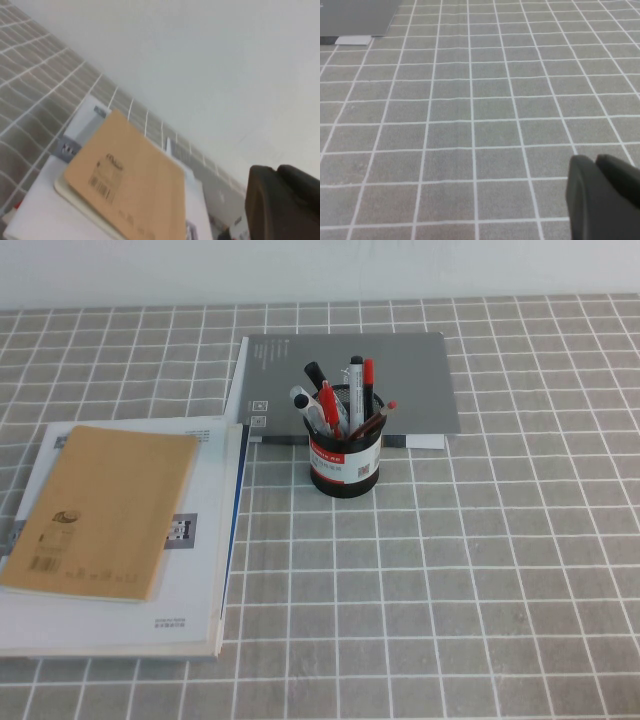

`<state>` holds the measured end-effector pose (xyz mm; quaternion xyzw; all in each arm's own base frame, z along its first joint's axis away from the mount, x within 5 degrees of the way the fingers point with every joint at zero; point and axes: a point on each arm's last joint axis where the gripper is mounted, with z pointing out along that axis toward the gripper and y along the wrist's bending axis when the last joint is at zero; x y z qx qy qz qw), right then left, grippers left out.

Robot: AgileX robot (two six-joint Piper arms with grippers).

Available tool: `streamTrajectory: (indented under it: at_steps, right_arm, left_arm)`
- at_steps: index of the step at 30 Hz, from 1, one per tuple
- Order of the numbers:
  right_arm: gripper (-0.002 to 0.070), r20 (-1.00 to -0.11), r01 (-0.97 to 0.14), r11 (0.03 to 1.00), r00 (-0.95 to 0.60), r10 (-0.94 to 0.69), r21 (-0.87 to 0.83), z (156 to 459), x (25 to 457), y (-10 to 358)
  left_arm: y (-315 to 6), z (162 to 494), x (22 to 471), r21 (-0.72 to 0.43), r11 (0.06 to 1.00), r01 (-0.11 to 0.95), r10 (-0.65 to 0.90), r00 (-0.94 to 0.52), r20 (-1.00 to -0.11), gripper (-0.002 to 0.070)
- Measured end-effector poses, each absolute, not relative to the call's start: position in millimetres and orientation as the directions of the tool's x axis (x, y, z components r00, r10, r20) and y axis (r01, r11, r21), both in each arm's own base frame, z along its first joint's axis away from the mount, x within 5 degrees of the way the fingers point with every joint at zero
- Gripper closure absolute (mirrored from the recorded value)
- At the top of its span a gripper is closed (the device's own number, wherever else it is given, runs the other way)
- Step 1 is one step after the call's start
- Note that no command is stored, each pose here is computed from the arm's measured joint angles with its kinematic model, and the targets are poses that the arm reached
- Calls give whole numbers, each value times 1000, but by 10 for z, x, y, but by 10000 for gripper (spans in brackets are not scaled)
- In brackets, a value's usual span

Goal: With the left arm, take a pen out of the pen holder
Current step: 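Take a marker out of the pen holder and lay it on the table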

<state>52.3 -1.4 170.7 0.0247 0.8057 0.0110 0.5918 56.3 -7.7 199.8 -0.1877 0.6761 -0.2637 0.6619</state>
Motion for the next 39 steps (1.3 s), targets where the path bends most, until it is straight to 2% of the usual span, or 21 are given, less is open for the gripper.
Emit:
streamTrajectory:
  at_steps: [5, 7, 10, 14, 18, 21, 24, 27, 31, 33, 39]
  right_arm:
    - [689, -953, 27, 999, -298, 53, 47, 1707, 523, -14]
    - [689, -953, 27, 999, -298, 53, 47, 1707, 523, -14]
    - [689, -953, 27, 999, -298, 53, 47, 1707, 523, -14]
    - [689, -953, 27, 999, -298, 53, 47, 1707, 523, -14]
    - [689, -953, 27, 999, -298, 53, 47, 1707, 523, -14]
    - [689, -953, 27, 999, -298, 53, 47, 1707, 523, -14]
    - [689, -953, 27, 999, -298, 53, 47, 1707, 523, -14]
    - [689, -953, 27, 999, -298, 53, 47, 1707, 523, -14]
    - [689, -953, 27, 999, -298, 53, 47, 1707, 523, -14]
    - [689, -953, 27, 999, -298, 53, 47, 1707, 523, -14]
    - [689, -953, 27, 999, -298, 53, 47, 1707, 523, -14]
  left_arm:
    - [-37, 2048, 564, -640, 763, 94, -643, 13, -765, 678]
    - [-48, 2052, 562, -625, 775, 98, -628, -1, -778, 678]
    - [-108, 2197, 548, -531, 837, 130, -528, -60, -847, 678]
    - [-186, 2577, 628, -313, 931, 187, -289, -143, -947, 678]
    - [-264, 2899, 865, -119, 956, 268, -55, -233, -971, 678]
    - [-313, 3049, 1084, -84, 946, 315, 8, -279, -960, 678]
    - [-352, 3180, 1308, -154, 934, 322, -50, -308, -950, 678]
    - [-411, 3244, 1539, -196, 916, 351, -76, -329, -941, 678]
    - [-604, 3210, 1760, -86, 875, 476, 78, -314, -946, 678]
    - [-725, 3155, 1832, -56, 861, 506, 124, -314, -941, 678]
    - [-1069, 2936, 2012, 31, 858, 512, 220, -312, -924, 678]
